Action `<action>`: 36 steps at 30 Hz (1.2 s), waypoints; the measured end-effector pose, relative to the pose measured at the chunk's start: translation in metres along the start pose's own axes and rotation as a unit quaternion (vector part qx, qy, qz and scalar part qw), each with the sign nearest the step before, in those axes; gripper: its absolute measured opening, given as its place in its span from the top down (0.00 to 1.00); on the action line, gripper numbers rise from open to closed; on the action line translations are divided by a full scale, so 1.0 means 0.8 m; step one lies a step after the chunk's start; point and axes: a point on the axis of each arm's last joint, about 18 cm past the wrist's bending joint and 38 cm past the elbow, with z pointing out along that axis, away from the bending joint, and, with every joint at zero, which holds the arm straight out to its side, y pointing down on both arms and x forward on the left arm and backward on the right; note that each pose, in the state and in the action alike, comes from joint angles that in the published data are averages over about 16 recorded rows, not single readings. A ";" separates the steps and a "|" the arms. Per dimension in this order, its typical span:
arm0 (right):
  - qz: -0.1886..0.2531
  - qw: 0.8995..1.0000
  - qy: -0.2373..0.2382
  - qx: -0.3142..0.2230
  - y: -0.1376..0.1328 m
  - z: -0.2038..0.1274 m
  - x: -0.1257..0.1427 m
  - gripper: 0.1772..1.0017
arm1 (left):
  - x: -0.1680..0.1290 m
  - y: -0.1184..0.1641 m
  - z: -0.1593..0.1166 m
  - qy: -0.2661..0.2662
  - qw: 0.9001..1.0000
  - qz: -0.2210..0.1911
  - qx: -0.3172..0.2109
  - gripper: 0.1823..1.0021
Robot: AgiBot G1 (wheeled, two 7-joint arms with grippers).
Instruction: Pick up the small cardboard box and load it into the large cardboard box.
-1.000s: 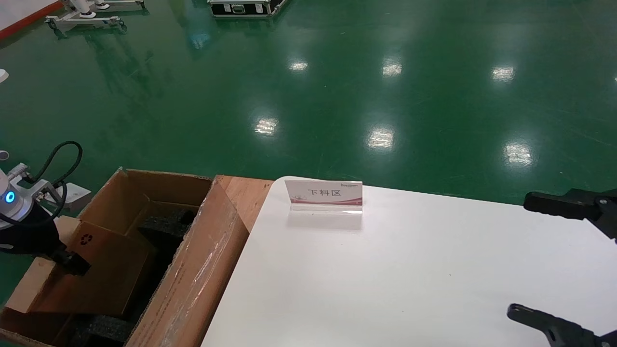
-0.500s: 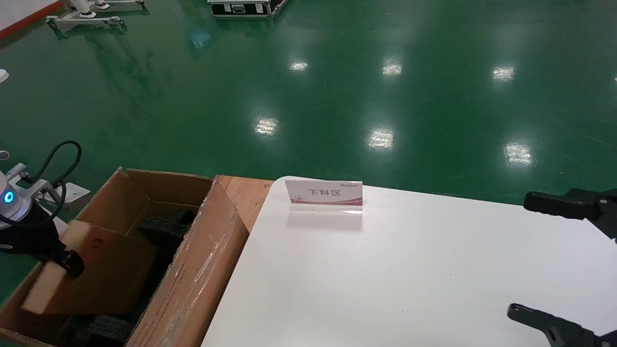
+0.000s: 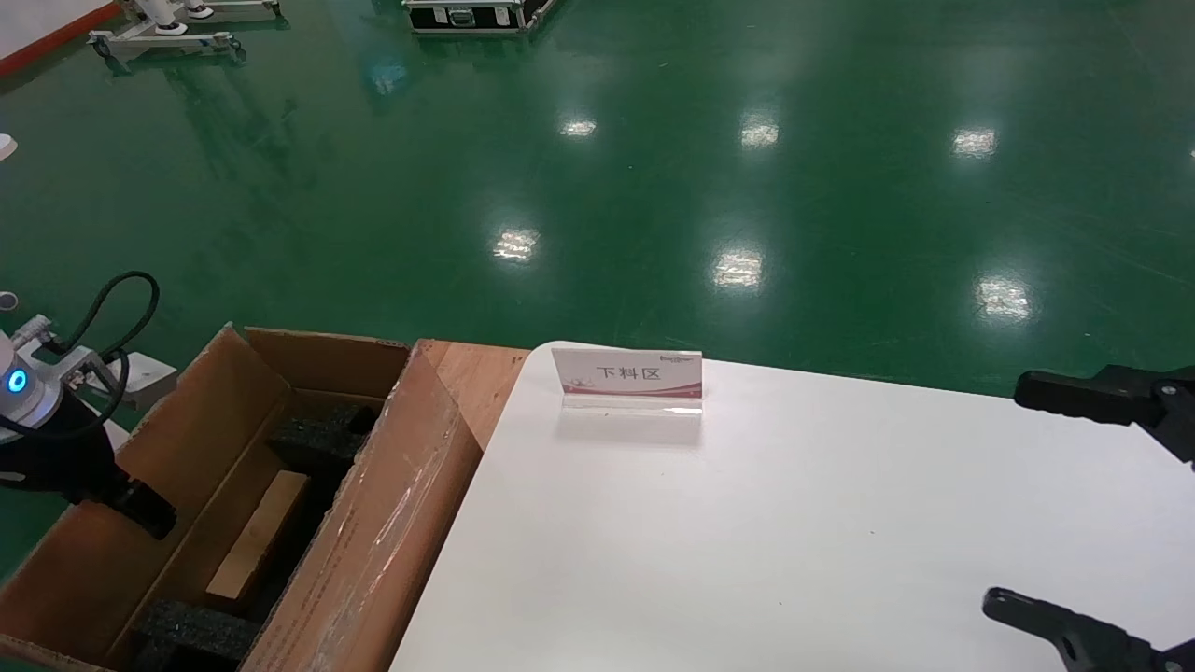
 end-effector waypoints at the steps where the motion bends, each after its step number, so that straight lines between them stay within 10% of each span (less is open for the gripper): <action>1: 0.000 1.000 0.000 0.000 0.000 0.000 0.000 0.00 | 0.002 -0.003 -0.003 0.003 1.000 0.008 0.009 0.19; 8: 0.000 1.000 0.000 0.000 0.000 0.000 0.000 0.00 | 0.023 -0.027 -0.037 0.033 0.990 0.086 0.105 0.08; 19: 0.000 1.000 0.000 0.000 0.000 0.000 0.000 0.00 | 0.058 -0.044 -0.106 0.062 0.942 0.186 0.271 0.01; 36: 0.000 1.000 0.001 0.000 0.000 0.000 0.000 0.00 | 0.124 -0.069 -0.140 0.136 0.893 0.271 0.334 0.00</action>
